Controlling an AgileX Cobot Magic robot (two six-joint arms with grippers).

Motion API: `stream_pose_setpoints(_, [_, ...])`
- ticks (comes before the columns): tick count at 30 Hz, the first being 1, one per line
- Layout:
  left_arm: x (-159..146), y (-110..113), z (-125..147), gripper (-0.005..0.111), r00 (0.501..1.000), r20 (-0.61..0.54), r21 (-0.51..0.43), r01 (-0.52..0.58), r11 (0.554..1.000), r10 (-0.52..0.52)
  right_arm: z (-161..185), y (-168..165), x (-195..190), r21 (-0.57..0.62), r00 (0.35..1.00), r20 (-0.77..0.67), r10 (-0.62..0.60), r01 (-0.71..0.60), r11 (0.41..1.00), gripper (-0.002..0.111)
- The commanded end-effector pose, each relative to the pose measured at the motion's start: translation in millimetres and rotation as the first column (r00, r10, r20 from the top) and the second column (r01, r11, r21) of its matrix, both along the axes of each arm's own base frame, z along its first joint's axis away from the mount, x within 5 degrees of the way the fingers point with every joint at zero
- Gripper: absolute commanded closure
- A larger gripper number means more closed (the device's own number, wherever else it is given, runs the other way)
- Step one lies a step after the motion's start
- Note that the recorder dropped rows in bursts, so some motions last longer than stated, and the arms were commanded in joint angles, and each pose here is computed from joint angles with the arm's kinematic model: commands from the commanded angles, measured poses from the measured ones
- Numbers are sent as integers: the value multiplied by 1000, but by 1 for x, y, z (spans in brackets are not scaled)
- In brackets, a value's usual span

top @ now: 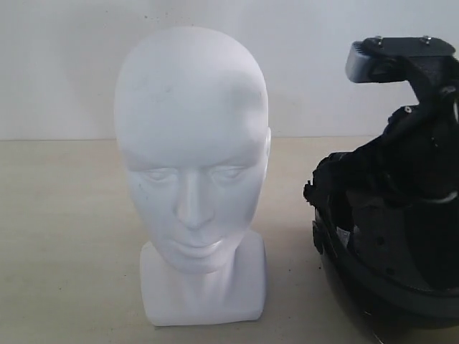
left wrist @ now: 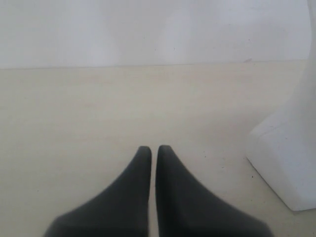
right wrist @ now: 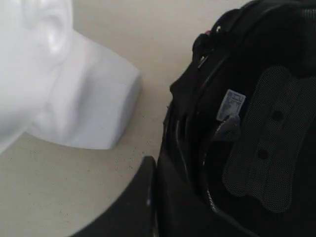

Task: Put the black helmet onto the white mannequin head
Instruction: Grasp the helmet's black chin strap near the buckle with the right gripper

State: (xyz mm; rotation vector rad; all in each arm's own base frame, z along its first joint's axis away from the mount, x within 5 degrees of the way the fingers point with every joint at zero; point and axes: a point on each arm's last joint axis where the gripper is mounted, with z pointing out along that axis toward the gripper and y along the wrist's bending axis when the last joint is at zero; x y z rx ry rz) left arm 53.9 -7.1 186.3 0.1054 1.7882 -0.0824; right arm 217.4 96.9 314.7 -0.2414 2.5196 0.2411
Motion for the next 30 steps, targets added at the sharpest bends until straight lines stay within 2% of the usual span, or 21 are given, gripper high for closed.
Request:
stream_pose_setpoints(1, [0,0,-1,102,1000,1,-8,-2,1000,2,-2,5,15,-48,999,-52,-8,6,999,109])
stream_pose_setpoints(6, [0,0,-1,102,1000,1,-8,-2,1000,2,-19,9,26,-88,994,-111,-10,0,996,107])
stream_pose_setpoints(9, [0,0,-1,102,1000,1,-8,-2,1000,2,-25,10,29,-85,990,-135,-35,24,996,97])
stream_pose_setpoints(12, [0,0,-1,102,1000,1,-8,-2,1000,2,-28,11,31,-73,986,-151,-69,58,996,76])
stream_pose_setpoints(15, [0,0,-1,102,1000,1,-8,-2,1000,2,-30,11,31,-57,979,-170,-115,106,993,44])
stream_pose_setpoints(17, [0,0,-1,102,1000,1,-8,-2,1000,2,-32,12,32,-48,971,-189,-149,142,989,35])
stream_pose_setpoints(24, [0,0,-1,102,1000,1,-8,-2,1000,2,-54,17,43,-77,951,-257,-174,159,984,35])
stream_pose_setpoints(30, [0,0,-1,102,1000,1,-8,-2,1000,2,-71,24,59,-56,955,-234,-180,172,984,35])
